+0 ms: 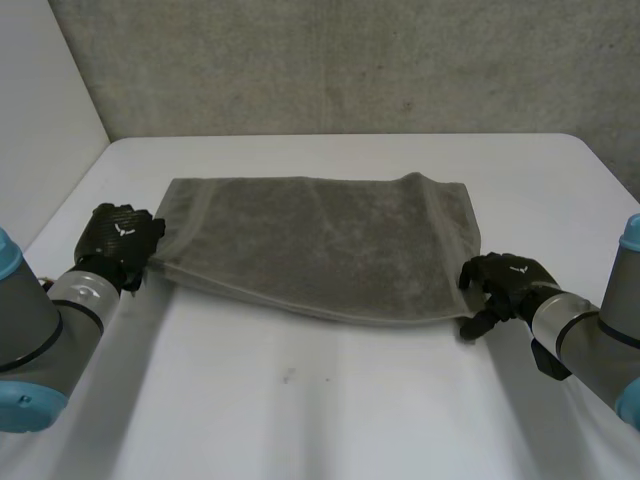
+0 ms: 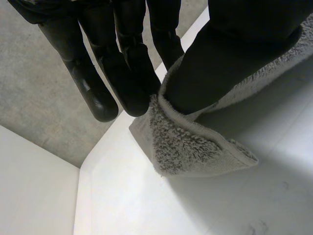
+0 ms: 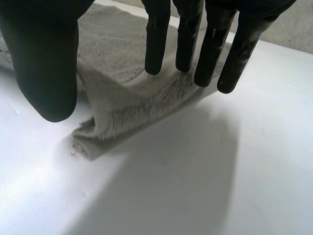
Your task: Fold the towel.
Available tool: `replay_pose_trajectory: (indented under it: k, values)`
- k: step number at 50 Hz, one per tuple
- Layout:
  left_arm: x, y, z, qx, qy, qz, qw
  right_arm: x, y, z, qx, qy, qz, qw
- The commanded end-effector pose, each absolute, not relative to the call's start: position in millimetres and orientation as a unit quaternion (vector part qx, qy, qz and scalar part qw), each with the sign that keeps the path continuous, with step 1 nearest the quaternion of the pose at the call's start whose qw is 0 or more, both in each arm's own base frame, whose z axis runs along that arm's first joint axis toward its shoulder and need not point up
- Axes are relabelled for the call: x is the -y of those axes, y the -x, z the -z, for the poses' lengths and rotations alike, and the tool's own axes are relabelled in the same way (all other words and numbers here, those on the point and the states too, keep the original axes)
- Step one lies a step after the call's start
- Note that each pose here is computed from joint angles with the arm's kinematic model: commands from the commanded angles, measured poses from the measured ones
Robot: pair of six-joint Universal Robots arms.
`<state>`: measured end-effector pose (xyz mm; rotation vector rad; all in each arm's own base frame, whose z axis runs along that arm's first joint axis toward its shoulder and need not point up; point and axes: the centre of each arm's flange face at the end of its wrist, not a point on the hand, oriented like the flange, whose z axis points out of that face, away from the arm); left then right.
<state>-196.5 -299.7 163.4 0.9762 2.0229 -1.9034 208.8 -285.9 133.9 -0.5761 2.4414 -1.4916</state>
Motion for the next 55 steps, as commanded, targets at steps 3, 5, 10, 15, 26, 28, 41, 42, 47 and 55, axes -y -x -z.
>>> replay_pose_trajectory:
  k: [3, 5, 10, 15, 26, 28, 41, 42, 47, 55]
  values:
    - [302, 192, -162, -0.687, -0.326, 0.641, 0.103, 285, -207, -122, -0.835, 0.197, 0.502, 0.106]
    - [303, 191, -162, -0.689, -0.324, 0.640, 0.104, 287, -206, -122, -0.834, 0.195, 0.506, 0.103]
    - [298, 189, -161, -0.700, -0.327, 0.627, 0.101, 296, -201, -132, -0.816, 0.183, 0.543, 0.081]
    - [283, 189, -173, -0.711, -0.334, 0.611, 0.094, 298, -200, -169, -0.774, 0.209, 0.595, 0.055]
    - [228, 177, -217, -0.750, -0.348, 0.556, 0.088, 249, -180, -229, -0.734, 0.398, 0.542, -0.095]
    - [211, 176, -231, -0.752, -0.353, 0.550, 0.085, 240, -168, -236, -0.732, 0.445, 0.498, -0.132]
    - [216, 181, -205, -0.747, -0.427, 0.500, 0.101, 240, -169, -241, -0.720, 0.509, 0.452, -0.136]
    - [225, 183, -199, -0.744, -0.429, 0.502, 0.100, 252, -170, -229, -0.722, 0.512, 0.446, -0.132]
    - [258, 194, -180, -0.726, -0.430, 0.526, 0.106, 280, -186, -203, -0.710, 0.522, 0.454, -0.128]
    - [318, 215, -153, -0.676, -0.420, 0.592, 0.127, 324, -215, -168, -0.673, 0.525, 0.496, -0.156]
